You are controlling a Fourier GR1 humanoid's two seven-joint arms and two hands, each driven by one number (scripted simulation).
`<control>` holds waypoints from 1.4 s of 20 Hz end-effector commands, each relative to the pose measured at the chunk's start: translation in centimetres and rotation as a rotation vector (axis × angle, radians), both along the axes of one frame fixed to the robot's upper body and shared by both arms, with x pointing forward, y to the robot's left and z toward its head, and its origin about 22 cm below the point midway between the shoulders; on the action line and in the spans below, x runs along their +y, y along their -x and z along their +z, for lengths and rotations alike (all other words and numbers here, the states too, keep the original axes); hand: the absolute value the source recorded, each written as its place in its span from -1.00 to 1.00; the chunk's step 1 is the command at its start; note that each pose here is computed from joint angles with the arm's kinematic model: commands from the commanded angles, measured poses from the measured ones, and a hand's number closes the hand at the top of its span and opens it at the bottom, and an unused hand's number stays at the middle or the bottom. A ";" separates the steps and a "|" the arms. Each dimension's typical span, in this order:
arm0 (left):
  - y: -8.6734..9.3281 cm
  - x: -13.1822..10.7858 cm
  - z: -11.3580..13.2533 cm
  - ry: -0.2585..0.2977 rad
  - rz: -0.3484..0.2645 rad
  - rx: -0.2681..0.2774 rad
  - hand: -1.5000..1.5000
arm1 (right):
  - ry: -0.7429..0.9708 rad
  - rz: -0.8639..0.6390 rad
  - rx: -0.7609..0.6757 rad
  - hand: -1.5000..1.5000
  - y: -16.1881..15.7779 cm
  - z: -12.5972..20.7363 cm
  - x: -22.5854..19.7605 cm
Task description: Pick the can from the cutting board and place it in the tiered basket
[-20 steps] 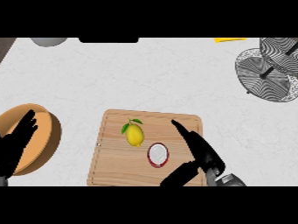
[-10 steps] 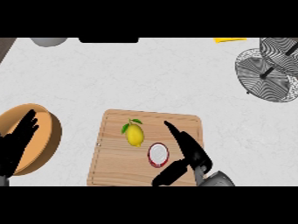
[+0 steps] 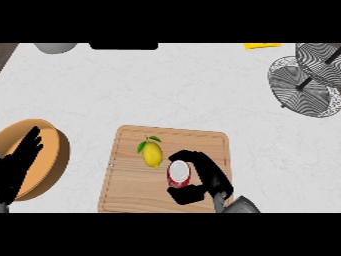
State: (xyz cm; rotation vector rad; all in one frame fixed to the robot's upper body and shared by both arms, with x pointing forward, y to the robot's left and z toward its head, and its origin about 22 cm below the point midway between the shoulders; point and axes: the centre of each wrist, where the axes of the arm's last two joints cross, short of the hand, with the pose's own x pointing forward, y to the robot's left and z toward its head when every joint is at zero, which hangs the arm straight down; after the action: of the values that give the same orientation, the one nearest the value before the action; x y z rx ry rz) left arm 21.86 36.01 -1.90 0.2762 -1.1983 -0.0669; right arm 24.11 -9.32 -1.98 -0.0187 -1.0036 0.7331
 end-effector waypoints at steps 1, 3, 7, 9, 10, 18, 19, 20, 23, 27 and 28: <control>0.0 1.3 0.8 0.002 -0.010 -0.004 0.00 | -0.036 -0.007 -0.084 1.00 0.6 -1.4 0.4; -0.2 0.3 -0.2 -0.012 0.004 -0.006 0.00 | -0.004 -0.020 -0.071 1.00 1.2 -2.2 0.8; 0.5 0.3 0.5 -0.002 0.007 0.008 0.00 | -0.045 -0.089 -0.123 1.00 0.9 1.8 0.3; -0.8 -0.6 0.6 0.008 0.003 0.002 0.00 | -0.024 -0.144 -0.148 1.00 0.5 1.1 -0.5; 0.0 0.6 0.2 -0.003 -0.006 0.009 0.00 | -0.020 -0.161 -0.159 1.00 0.0 1.3 0.6; -0.9 -0.8 0.8 -0.011 -0.048 -0.017 0.00 | 0.509 -0.651 -0.242 1.00 -11.1 6.3 -3.0; -1.3 -0.9 1.2 -0.015 -0.055 -0.035 0.00 | 0.569 -0.694 -0.251 1.00 -12.0 7.0 -2.9; -1.8 -1.6 1.4 -0.007 -0.078 -0.026 0.00 | 0.626 -0.728 -0.272 1.00 -12.9 7.7 -2.8; -2.1 -1.5 1.4 -0.005 -0.091 -0.019 0.00 | 0.729 -0.865 -0.338 1.00 -15.7 11.6 -2.2; -2.5 -2.0 1.7 -0.012 -0.097 -0.020 0.00 | 0.861 -0.995 -0.476 1.00 -18.4 17.2 -1.6; -2.7 -2.9 1.7 -0.003 -0.114 -0.024 0.00 | 0.892 -1.015 -0.478 1.00 -18.6 17.2 -0.7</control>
State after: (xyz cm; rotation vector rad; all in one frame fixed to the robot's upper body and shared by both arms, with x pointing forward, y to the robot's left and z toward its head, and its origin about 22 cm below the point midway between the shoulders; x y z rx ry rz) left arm 23.94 34.26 -0.48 0.2319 -1.2288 -0.1501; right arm 40.78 -11.67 10.97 -1.2566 -0.9762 0.3762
